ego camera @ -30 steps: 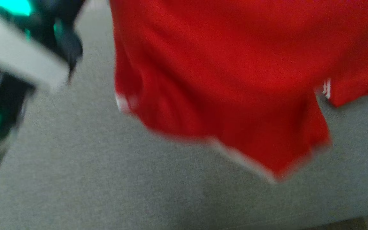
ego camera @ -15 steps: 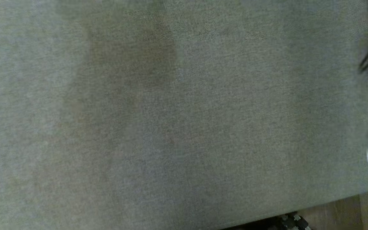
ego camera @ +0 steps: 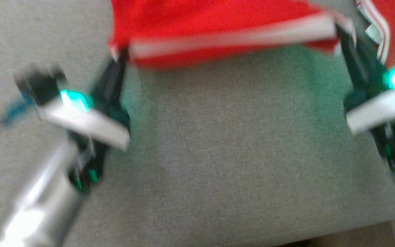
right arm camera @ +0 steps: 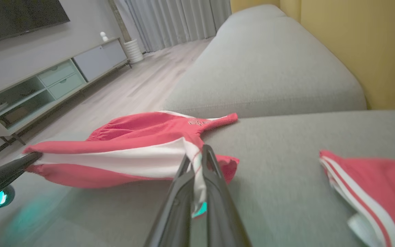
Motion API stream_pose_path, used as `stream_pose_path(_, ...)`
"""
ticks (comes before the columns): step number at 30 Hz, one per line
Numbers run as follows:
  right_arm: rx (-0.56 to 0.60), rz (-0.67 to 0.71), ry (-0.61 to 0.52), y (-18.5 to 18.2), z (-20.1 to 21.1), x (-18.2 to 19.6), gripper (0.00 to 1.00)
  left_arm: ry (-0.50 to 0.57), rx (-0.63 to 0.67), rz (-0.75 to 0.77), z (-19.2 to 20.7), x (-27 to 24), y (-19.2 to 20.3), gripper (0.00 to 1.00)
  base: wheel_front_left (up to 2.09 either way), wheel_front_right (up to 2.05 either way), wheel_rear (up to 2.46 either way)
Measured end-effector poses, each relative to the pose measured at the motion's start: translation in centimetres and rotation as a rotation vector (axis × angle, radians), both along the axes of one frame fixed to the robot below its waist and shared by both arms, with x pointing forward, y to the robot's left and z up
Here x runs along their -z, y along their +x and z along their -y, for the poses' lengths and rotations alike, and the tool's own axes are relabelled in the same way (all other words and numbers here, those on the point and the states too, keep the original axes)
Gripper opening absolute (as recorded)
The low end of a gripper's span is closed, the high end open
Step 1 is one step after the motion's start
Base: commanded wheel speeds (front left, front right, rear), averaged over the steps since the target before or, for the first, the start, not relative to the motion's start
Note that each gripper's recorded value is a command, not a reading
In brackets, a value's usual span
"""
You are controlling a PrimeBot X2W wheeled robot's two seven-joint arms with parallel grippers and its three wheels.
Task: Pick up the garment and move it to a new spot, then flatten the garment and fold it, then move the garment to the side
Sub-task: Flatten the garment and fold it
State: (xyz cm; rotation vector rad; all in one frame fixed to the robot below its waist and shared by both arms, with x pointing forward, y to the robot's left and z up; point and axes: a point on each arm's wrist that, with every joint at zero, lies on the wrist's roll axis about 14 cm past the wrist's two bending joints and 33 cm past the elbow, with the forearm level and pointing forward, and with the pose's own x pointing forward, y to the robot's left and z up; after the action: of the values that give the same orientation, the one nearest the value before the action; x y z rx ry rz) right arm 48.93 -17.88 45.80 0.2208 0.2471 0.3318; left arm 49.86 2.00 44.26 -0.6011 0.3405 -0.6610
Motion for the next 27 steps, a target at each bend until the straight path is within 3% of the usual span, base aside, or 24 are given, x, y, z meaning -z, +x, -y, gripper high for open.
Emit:
stream_pose_path(5,-0.041,-0.162,-0.024,-8.4,0.5,1.7,0.0,-0.026,-0.025,-0.096,-0.8,0.1,-8.8,0.0,0.0,0.0,0.0)
stream_pose_path(9,-0.059,-0.273,0.026,-14.2,-0.1,1.8,0.0,-0.069,-0.038,-0.162,-0.9,-0.7,-14.8,0.0,0.0,0.0,0.0)
stream_pose_path(12,-0.085,-0.394,0.044,-18.8,-0.6,2.5,0.0,-0.107,-0.057,-0.2,-1.0,-1.6,-18.3,0.0,0.0,0.0,0.0)
stream_pose_path(15,-0.082,-0.455,0.046,-20.8,-0.3,2.8,0.0,-0.114,-0.069,-0.219,-1.4,-1.9,-19.8,0.0,0.0,0.0,0.0)
stream_pose_path(20,-0.108,-0.392,0.036,-19.0,-0.4,0.4,0.0,-0.193,-0.091,-0.212,-1.5,-4.0,-19.9,0.0,0.0,0.0,0.0)
stream_pose_path(27,-0.2,-0.273,0.032,-11.8,-2.5,-2.7,0.0,-0.251,-0.062,-0.171,-1.2,-6.6,-16.9,0.0,0.0,0.0,0.0)
